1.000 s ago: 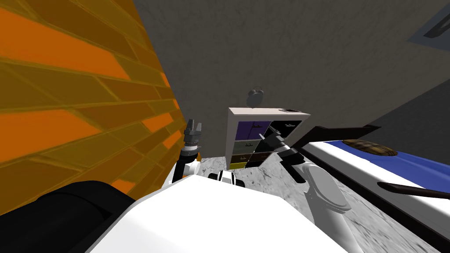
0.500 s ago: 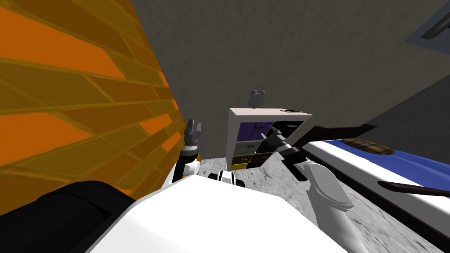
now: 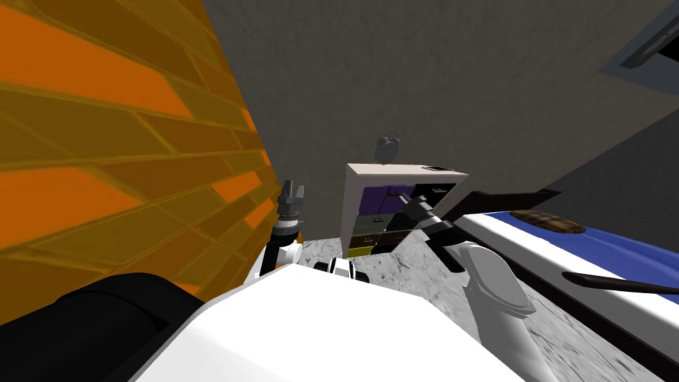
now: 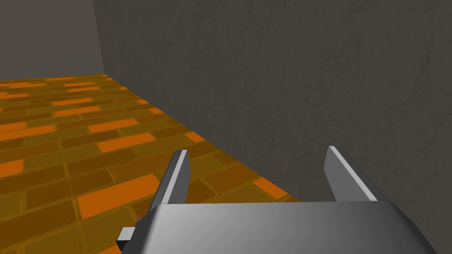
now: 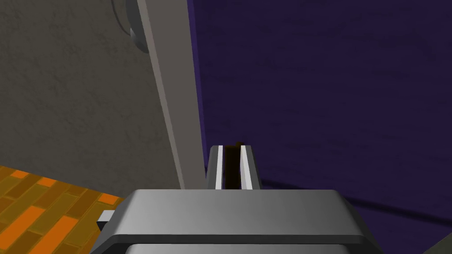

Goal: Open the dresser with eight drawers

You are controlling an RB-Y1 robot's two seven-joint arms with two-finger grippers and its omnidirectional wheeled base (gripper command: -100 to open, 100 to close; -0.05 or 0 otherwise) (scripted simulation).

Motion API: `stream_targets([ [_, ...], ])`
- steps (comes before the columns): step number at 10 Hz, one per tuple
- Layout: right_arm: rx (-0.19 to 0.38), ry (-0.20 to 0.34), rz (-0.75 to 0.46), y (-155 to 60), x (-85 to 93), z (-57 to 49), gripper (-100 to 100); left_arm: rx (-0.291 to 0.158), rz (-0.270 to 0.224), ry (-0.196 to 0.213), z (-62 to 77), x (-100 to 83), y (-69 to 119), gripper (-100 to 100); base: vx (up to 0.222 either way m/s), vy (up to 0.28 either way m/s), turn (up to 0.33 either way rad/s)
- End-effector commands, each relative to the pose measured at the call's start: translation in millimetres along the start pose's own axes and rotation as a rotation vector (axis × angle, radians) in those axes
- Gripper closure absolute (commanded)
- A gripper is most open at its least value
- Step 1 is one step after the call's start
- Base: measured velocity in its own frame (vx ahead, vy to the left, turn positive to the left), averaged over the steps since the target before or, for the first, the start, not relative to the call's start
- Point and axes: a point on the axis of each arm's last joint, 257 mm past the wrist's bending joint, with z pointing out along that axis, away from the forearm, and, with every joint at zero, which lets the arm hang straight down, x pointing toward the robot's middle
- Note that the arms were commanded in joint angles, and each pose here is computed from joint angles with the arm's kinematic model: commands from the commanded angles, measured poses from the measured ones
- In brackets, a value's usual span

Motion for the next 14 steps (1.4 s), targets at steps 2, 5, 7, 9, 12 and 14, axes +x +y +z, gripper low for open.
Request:
stream_targets([
  [2,-0.022,-0.018,0.011,3.0,-2.5,-3.5,100,0.0,0.0,0.0,0.0,0.0,0.0,0,-0.18,-0.032,-0.063],
  [5,-0.021,-0.027,0.013,2.4,-6.2,-4.3,100,0.0,0.0,0.0,0.0,0.0,0.0,0,-0.131,-0.042,-0.036],
  [7,-0.013,-0.037,0.012,-12.5,-1.4,-1.9,-100,0.0,0.0,0.0,0.0,0.0,0.0,0,-0.121,-0.022,-0.047],
  [9,-0.013,-0.044,0.013,-23.3,3.9,-0.7,-100,0.0,0.0,0.0,-0.1,0.0,0.0,0,0.019,0.062,-0.055],
  [12,-0.014,-0.059,0.015,-46.4,13.3,2.1,-100,0.0,0.0,0.0,-0.1,0.0,0.0,0,0.041,0.074,-0.045],
  [14,-0.014,-0.067,0.015,-58.6,17.4,3.5,-100,0.0,0.0,0.0,0.0,0.0,0.0,0,0.009,0.044,-0.036],
])
